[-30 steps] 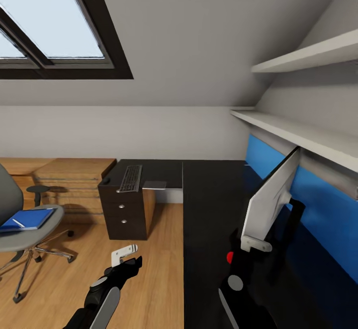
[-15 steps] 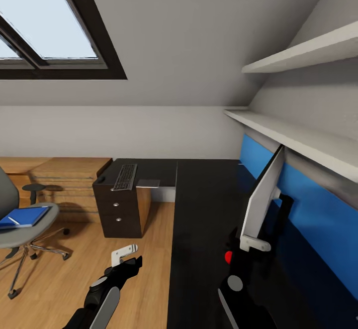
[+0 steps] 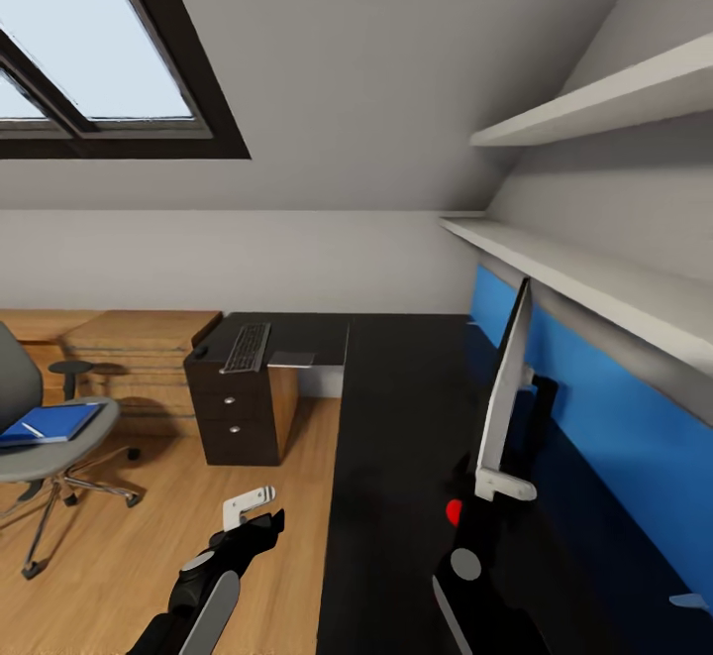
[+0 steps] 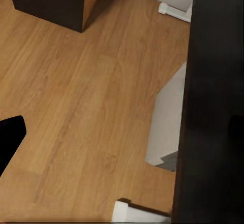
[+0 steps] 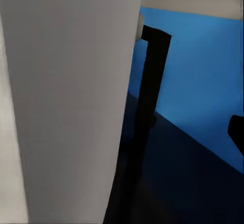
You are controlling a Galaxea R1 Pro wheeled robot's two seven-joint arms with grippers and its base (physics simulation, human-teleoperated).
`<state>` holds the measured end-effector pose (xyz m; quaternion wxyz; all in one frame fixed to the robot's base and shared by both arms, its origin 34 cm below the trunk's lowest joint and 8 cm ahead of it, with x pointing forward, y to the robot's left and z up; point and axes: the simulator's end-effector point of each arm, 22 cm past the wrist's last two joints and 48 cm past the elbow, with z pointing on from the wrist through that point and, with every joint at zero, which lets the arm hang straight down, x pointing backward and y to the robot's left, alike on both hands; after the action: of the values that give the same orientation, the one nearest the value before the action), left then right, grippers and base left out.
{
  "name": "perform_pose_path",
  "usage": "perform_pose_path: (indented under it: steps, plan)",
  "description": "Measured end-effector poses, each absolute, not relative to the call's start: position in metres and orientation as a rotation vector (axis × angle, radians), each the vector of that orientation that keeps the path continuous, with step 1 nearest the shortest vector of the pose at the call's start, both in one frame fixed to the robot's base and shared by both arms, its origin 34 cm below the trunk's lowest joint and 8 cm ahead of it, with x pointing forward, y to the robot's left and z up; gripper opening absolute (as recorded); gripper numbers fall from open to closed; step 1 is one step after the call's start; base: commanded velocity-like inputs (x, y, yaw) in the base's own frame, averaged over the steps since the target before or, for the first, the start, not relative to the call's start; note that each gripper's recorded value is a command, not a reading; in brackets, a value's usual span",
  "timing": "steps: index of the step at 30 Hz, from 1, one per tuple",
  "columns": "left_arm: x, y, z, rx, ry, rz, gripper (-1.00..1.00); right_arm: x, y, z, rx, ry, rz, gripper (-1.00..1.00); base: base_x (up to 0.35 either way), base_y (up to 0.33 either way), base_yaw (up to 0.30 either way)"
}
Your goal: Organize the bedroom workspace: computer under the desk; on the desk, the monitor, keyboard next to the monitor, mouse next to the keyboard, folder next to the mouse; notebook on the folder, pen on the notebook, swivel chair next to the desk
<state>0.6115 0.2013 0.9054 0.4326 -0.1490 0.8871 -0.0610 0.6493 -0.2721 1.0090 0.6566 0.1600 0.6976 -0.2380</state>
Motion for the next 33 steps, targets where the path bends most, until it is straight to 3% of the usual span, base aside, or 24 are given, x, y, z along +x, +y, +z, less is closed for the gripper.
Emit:
perform_pose_path:
  steps: [18, 33]
  plan:
    - [0.6113, 0.2011, 0.9055, -0.372, 2.211, -0.153, 1.00, 0.6493, -0.2719, 1.0087, 0.359, 1.581, -0.539, 1.00, -0.024, -0.096, 0.000]
    - [0.6118, 0.2005, 0.9068, -0.371, 2.208, -0.156, 1.00, 0.6517, -0.2641, 1.0096, 0.334, 1.581, -0.522, 1.00, -0.117, -0.193, 0.000]
